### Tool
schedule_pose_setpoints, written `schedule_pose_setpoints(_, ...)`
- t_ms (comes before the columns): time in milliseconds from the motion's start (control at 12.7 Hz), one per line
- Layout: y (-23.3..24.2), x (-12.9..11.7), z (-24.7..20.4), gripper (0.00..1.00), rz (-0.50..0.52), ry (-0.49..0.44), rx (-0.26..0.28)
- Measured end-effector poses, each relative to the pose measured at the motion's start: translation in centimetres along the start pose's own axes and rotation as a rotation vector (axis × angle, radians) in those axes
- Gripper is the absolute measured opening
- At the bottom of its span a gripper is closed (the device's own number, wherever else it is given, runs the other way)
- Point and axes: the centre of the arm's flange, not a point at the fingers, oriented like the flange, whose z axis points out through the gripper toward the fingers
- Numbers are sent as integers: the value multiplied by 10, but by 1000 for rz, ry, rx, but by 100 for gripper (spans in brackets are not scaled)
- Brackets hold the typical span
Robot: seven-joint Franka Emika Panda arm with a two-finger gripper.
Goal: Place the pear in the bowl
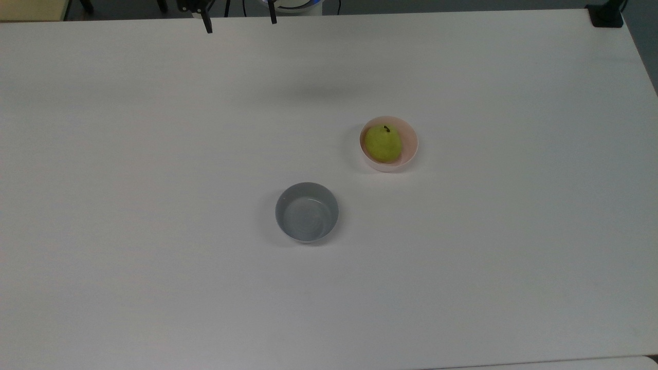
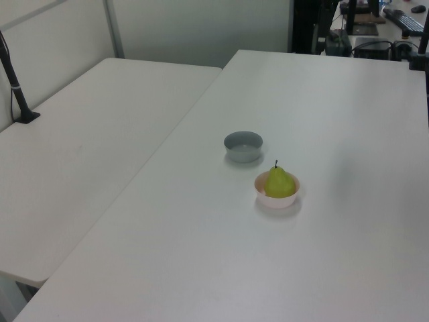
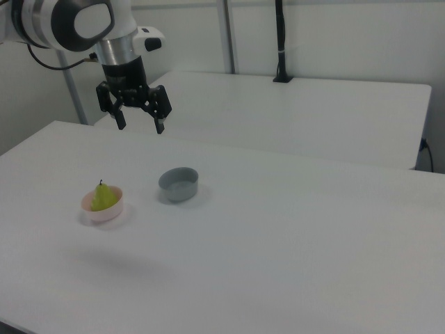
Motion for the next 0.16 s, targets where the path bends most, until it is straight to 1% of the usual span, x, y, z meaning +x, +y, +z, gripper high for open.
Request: schedule_pose_setpoints(157,0,0,1,100,0,-1,0)
